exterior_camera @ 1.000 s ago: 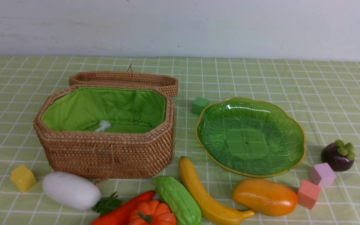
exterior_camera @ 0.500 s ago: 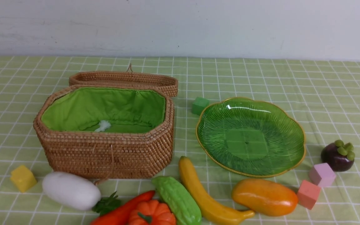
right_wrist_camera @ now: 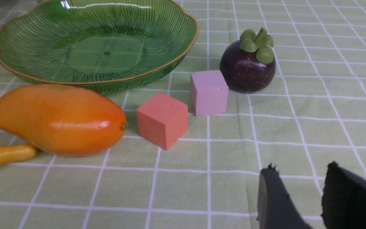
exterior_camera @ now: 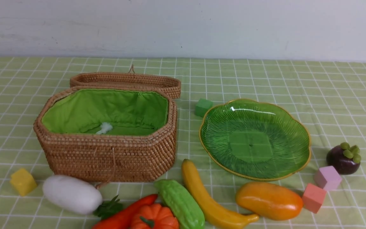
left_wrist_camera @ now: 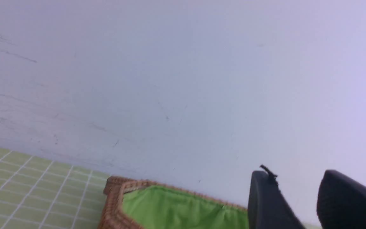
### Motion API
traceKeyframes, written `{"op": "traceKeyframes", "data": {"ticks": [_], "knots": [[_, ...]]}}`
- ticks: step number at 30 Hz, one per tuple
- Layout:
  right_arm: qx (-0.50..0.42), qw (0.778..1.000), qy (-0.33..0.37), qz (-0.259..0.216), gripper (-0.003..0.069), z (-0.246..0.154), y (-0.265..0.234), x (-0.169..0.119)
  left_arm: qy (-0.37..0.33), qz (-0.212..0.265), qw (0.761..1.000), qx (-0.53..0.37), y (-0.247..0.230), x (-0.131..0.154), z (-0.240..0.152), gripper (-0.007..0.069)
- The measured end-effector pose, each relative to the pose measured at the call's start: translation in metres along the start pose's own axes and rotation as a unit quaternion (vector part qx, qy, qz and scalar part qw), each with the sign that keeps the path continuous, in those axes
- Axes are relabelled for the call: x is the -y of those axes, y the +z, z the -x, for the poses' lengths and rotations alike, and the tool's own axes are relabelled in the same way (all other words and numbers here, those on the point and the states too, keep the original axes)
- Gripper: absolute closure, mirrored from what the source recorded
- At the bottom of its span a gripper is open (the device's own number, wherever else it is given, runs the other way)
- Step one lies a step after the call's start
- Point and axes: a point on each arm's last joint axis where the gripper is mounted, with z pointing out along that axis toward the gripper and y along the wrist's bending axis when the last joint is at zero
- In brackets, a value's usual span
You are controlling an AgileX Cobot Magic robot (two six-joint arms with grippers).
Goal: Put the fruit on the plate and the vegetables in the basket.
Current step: Take a daikon with your left arm and place it on the basket on the left.
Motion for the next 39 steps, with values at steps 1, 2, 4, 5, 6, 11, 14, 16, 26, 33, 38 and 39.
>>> {"op": "traceKeyframes", "data": {"ticks": [1,2,4,5,6,11,14,16,26,33,38,39], "knots": [[0.000,1.000,0.000,0.000,0.0417,0.000,0.000,0.000,-0.009,-0.005,1.000,0.013,0.002,0.006,0.013,0.0386],[0.000,1.000,0.000,0.000,0.0417,0.000,0.000,0.000,-0.010,-0.009,1.000,0.022,0.003,0.011,0.023,0.0386],[0.000,1.000,0.000,0.000,0.0417,0.000,0.000,0.000,-0.012,-0.014,0.999,0.033,0.004,0.022,0.047,0.0386],[0.000,1.000,0.000,0.000,0.0417,0.000,0.000,0.000,-0.014,-0.015,0.999,0.034,0.006,0.028,0.060,0.0386],[0.000,1.000,0.000,0.000,0.0417,0.000,0.000,0.000,-0.015,-0.014,0.999,0.031,0.009,0.034,0.073,0.0386],[0.000,1.000,0.000,0.000,0.0417,0.000,0.000,0.000,-0.054,0.059,0.991,-0.111,0.030,0.041,0.088,0.0386],[0.000,1.000,0.000,0.000,0.0417,0.000,0.000,0.000,-0.067,0.126,0.963,-0.230,0.041,0.031,0.066,0.0386],[0.000,1.000,0.000,0.000,0.0417,0.000,0.000,0.000,-0.070,0.156,0.944,-0.282,0.048,0.025,0.053,0.0386],[0.000,1.000,0.000,0.000,0.0417,0.000,0.000,0.000,-0.158,0.260,0.866,-0.397,0.093,0.006,0.006,0.0382],[0.000,1.000,0.000,0.000,0.0417,0.000,0.000,0.000,-0.211,0.367,0.776,-0.468,0.152,-0.012,-0.032,0.0277],[0.000,1.000,0.000,0.000,0.0417,0.000,0.000,0.000,-0.214,0.409,0.724,-0.512,0.192,-0.028,-0.068,0.0148],[0.000,1.000,0.000,0.000,0.0417,0.000,0.000,0.000,-0.215,0.414,0.717,-0.518,0.195,-0.029,-0.073,0.0133]]}}
